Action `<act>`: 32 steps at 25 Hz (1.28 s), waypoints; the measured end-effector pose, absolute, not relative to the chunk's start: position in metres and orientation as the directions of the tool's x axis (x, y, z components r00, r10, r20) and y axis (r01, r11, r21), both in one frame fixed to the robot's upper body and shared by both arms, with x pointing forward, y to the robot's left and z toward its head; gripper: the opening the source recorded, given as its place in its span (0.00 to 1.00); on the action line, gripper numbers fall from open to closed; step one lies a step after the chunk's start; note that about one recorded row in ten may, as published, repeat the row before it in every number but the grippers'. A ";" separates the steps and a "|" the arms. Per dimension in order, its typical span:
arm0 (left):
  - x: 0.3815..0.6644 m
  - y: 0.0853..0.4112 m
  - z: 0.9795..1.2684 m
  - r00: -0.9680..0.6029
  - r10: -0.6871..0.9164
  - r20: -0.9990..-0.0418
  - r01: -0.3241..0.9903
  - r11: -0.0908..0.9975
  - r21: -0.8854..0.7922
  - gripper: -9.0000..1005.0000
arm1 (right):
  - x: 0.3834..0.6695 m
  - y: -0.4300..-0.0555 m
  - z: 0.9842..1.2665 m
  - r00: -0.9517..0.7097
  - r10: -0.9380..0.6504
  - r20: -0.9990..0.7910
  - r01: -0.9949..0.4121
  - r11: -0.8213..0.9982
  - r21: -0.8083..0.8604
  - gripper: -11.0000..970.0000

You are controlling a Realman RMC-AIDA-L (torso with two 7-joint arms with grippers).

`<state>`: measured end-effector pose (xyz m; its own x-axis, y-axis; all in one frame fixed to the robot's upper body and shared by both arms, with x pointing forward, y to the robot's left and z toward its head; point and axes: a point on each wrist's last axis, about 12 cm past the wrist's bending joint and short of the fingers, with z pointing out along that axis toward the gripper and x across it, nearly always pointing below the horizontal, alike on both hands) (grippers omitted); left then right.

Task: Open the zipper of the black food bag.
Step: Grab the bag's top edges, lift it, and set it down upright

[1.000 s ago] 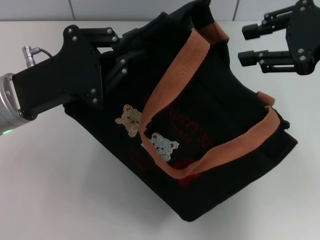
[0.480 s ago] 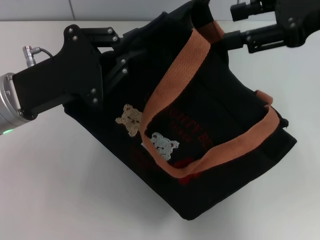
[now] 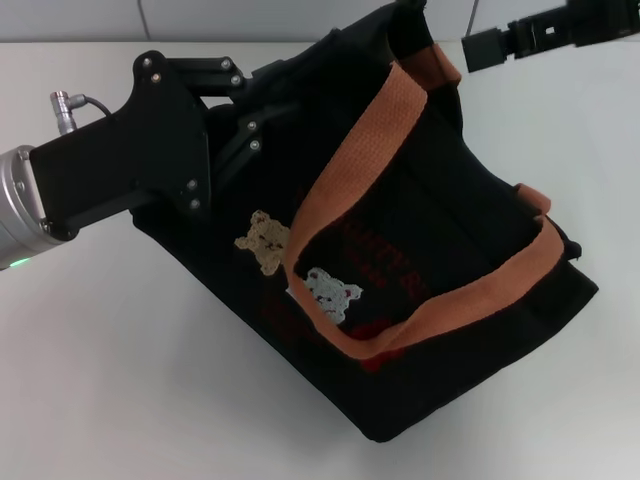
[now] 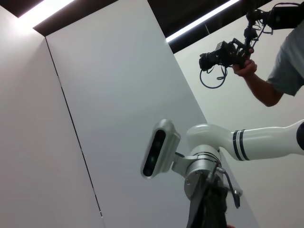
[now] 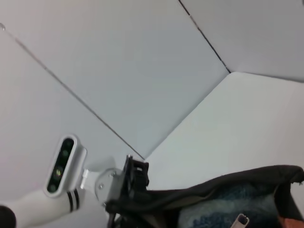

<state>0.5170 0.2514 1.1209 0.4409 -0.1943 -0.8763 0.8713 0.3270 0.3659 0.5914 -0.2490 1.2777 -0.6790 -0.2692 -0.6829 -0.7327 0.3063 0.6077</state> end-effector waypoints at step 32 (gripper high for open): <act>0.520 0.246 1.123 0.463 -0.195 -0.865 0.866 0.310 0.393 0.15 | 0.612 -0.195 1.252 -0.781 -0.254 -0.571 -0.624 0.333 0.706 0.59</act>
